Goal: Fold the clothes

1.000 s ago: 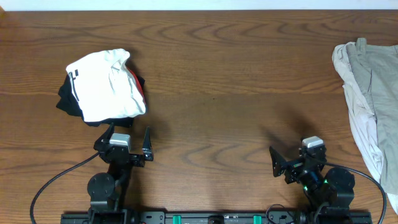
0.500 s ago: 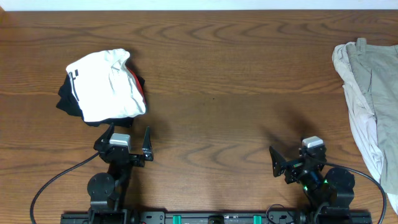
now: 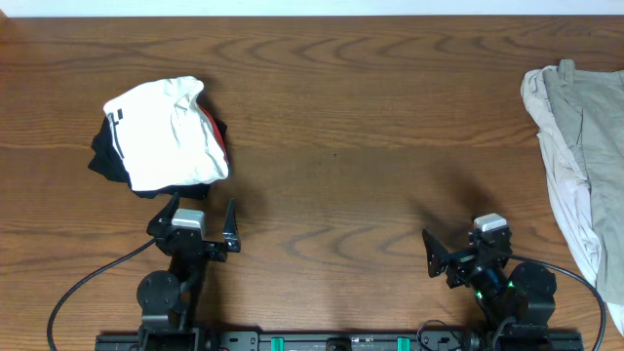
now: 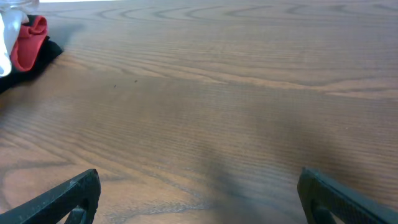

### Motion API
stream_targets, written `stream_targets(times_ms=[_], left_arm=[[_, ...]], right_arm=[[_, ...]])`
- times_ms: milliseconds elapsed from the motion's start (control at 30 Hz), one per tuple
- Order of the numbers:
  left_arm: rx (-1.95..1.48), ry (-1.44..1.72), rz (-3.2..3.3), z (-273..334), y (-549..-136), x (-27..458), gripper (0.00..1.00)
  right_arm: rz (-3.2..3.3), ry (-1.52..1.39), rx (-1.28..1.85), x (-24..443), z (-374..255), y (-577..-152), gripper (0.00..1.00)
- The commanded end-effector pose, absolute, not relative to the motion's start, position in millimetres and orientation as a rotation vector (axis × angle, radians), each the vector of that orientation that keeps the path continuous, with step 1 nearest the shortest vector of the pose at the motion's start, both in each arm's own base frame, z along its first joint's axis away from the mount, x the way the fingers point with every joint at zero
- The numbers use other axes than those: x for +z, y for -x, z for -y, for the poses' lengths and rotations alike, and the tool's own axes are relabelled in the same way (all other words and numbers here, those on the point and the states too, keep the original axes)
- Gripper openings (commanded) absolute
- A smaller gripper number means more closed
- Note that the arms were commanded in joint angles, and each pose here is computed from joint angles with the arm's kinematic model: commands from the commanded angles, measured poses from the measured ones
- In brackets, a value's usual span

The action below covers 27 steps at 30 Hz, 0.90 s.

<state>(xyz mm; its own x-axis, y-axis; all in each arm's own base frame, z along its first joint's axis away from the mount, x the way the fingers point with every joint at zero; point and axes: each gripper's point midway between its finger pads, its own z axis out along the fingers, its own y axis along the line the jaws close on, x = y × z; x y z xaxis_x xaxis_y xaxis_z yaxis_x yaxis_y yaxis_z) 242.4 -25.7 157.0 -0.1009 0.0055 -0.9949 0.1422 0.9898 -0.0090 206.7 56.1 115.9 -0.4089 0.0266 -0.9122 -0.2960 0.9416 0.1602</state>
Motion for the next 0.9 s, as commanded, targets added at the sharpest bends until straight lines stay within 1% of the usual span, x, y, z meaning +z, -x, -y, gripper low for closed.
stream_targets(times_ms=[0,333,533,633,733,867], left_arm=[[-0.138,-0.112,-1.705,28.4,-242.6,141.1,0.98],[-0.138,-0.112,-1.705,28.4,-242.6,141.1,0.98],[-0.189,-0.11,-1.704,34.0,-241.7,141.8,0.98],[-0.272,-0.151,-1.691,47.3,-239.0,145.1,0.98],[-0.353,-0.175,-1.688,58.4,-235.6,146.3,0.98],[-0.487,-0.037,-1.664,58.9,-233.5,170.0,0.98]], right_arm=[[-1.961,0.192,0.354,115.7,-55.0,-207.0,0.99],[-1.949,0.194,0.356,118.5,-55.5,-208.0,0.99],[-1.807,0.181,0.625,157.5,-83.6,-207.2,0.99],[-1.746,0.235,0.656,171.6,-90.8,-205.5,0.99],[-1.662,0.228,0.686,198.0,-92.5,-206.4,0.99],[-1.626,0.209,0.621,230.0,-84.5,-212.0,0.99]])
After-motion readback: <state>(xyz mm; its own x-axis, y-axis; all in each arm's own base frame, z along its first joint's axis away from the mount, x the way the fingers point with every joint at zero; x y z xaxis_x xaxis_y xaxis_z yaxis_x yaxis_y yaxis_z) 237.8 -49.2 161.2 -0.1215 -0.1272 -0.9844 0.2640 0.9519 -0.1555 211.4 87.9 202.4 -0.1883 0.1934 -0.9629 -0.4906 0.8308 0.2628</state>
